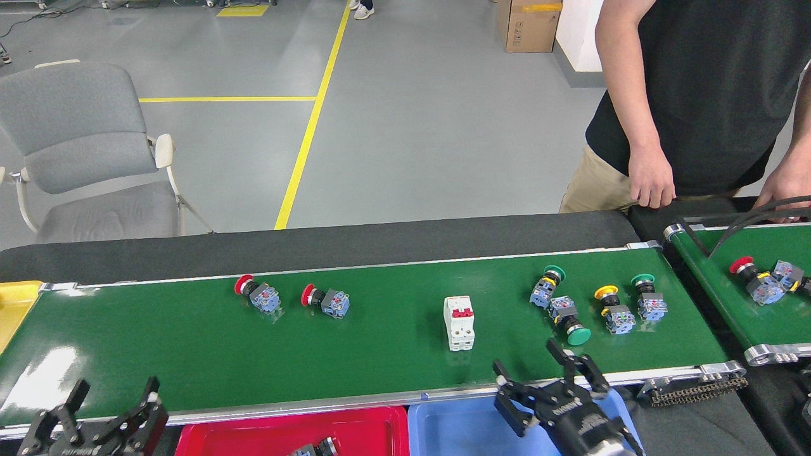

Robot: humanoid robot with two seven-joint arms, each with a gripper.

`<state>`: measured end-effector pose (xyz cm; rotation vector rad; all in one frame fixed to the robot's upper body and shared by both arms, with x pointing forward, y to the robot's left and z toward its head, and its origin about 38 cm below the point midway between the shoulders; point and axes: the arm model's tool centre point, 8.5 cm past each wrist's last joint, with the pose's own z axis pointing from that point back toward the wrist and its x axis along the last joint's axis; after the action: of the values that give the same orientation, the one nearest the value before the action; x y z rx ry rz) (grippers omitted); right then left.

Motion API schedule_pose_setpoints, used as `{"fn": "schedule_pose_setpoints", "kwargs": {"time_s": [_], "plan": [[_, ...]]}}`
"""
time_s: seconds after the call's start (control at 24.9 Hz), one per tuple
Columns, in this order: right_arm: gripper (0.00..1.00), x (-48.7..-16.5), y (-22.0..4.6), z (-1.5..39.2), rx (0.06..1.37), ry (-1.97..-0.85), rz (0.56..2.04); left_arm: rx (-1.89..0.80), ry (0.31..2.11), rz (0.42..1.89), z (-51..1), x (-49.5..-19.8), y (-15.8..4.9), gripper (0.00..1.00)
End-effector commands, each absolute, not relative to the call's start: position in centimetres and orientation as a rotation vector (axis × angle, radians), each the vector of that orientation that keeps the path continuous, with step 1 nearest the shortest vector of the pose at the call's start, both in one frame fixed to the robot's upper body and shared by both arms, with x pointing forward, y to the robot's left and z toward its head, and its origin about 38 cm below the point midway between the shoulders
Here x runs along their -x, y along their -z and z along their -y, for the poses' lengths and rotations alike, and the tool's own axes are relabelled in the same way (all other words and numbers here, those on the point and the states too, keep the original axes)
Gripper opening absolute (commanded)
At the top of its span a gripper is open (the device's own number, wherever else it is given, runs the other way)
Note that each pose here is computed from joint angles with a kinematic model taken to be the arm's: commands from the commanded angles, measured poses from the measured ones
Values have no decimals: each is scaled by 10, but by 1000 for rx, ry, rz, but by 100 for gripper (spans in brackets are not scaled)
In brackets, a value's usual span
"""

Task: Pick switch part from conveyor to tray
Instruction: 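Grasp the second white breaker module with the right gripper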

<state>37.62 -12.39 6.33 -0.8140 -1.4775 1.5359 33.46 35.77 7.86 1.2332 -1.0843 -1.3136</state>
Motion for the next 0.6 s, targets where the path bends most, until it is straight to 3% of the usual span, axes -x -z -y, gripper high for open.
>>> {"fn": "schedule_pose_setpoints", "kwargs": {"time_s": [0.0,0.24,0.32,0.36,0.4,0.44,0.52,0.56], "plan": [[99,-391,-67,104,830,-1532,1459,-1242,1320,1090,-355,-357,-83,100],[99,-425,-70,43,767,-1583,1458,-1128,1379,1071,-336,-411,-66,100],[92,-428,-69,38,766,-1600,1452,-1103,1393,1062,-333,-418,-60,100],[76,-427,-67,35,764,-1612,1451,-1089,1400,1060,-331,-422,-57,100],[46,-426,-68,32,765,-1622,1456,-1080,1399,1054,-331,-426,-55,100],[28,-427,-69,32,769,-1625,1457,-1077,1398,1053,-332,-430,-55,100],[13,-427,-69,32,770,-1625,1458,-1071,1389,1054,-333,-439,-58,100],[10,-427,-69,32,770,-1625,1456,-1067,1388,1049,-334,-443,-58,100]]}}
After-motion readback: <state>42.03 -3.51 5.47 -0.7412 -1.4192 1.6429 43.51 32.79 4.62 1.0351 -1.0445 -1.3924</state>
